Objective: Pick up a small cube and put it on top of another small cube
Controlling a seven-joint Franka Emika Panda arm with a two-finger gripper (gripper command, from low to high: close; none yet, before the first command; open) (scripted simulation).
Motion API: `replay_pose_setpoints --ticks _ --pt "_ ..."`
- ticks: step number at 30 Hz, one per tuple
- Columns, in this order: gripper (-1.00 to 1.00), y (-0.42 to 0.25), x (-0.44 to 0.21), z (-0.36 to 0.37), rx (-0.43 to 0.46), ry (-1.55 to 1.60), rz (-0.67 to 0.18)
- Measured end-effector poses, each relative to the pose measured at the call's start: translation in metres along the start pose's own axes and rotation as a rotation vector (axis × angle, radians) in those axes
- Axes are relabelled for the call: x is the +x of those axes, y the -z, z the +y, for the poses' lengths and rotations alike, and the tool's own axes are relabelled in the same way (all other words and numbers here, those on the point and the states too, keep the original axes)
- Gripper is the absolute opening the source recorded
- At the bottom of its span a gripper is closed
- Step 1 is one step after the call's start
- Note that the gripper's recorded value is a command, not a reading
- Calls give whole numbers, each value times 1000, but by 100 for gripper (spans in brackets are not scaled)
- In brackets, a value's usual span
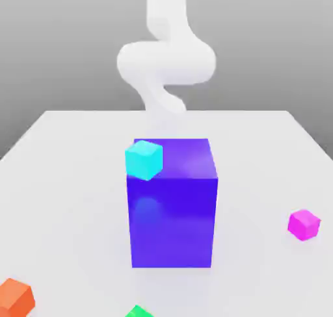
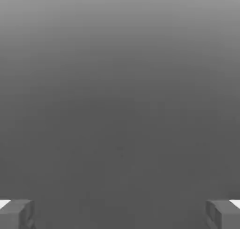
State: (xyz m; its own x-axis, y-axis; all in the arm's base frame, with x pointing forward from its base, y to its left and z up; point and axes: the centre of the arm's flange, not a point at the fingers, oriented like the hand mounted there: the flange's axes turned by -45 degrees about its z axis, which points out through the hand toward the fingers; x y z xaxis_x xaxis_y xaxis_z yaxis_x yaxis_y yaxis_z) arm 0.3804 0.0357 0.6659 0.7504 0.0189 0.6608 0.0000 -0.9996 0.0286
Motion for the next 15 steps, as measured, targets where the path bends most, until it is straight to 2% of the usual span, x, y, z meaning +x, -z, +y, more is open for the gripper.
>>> replay_pose_setpoints --ticks 7,15 --pt "0 -143 -55 -103 -24 116 -206" --pt "0 -252 -183 -206 22 259 -422"
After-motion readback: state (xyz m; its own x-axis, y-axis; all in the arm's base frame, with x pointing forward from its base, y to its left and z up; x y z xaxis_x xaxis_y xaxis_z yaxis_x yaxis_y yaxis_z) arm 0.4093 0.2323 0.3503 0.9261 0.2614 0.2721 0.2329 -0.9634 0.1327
